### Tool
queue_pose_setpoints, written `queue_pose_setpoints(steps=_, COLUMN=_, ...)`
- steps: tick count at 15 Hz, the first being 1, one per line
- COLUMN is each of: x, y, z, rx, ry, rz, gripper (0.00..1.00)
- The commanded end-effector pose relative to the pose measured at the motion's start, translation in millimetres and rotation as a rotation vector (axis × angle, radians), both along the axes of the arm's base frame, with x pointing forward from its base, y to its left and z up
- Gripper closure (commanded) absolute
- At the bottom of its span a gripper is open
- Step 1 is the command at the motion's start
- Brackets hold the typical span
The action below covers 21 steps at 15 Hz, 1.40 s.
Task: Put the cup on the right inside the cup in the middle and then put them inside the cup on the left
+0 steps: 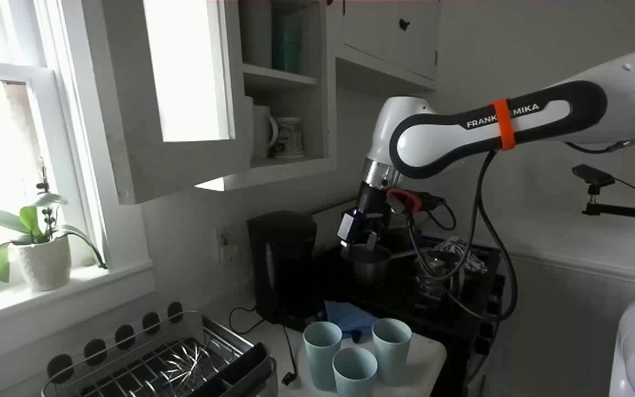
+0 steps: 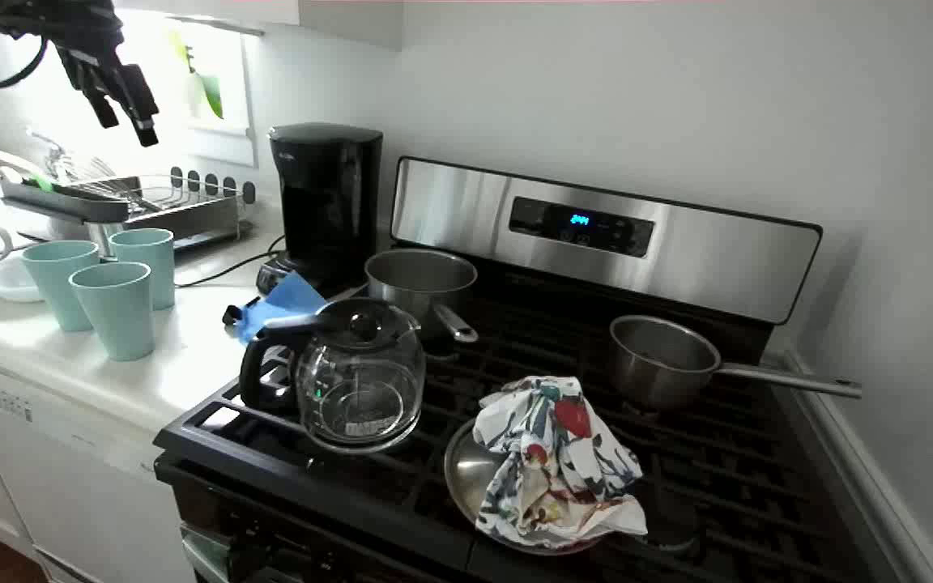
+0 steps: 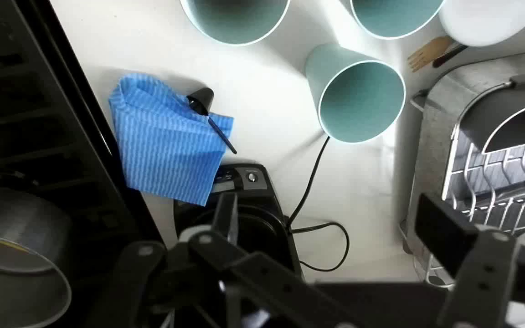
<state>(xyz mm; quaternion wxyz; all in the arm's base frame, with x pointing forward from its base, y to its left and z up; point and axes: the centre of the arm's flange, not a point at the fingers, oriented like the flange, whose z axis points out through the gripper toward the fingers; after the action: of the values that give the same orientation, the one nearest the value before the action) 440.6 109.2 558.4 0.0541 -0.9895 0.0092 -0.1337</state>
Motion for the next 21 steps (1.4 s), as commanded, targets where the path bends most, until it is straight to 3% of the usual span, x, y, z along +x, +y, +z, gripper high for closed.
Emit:
queue_pose_setpoints(steps=1, x=0.0, y=0.0, z=0.1, rx=0.000, ry=0.000, rz=0.000, gripper=0.00)
queue_pose_setpoints(steps=5, x=0.0, y=0.0, z=0.1, rx=0.000, ry=0.000, rz=0.000, gripper=0.00)
queue_pose_setpoints(steps=7, x=-0.4, y=-6.3, z=-23.6, rx=0.022, ry=0.077, rz=0.040, gripper=0.00)
queue_pose_setpoints(steps=12, x=-15.5, y=-26.8, z=-82.3, rx=-0.016, ry=0.282, rz=0.069, gripper=0.00)
queue_pose_setpoints(steps=15, x=-21.4, y=-33.3, z=-115.6, rx=-0.044, ry=0.350, rz=0.118, gripper=0.00)
queue_pose_setpoints(steps=21, x=-35.6, y=-46.8, z=-171.0, rx=-0.069, ry=0.359, rz=0.188, gripper=0.00)
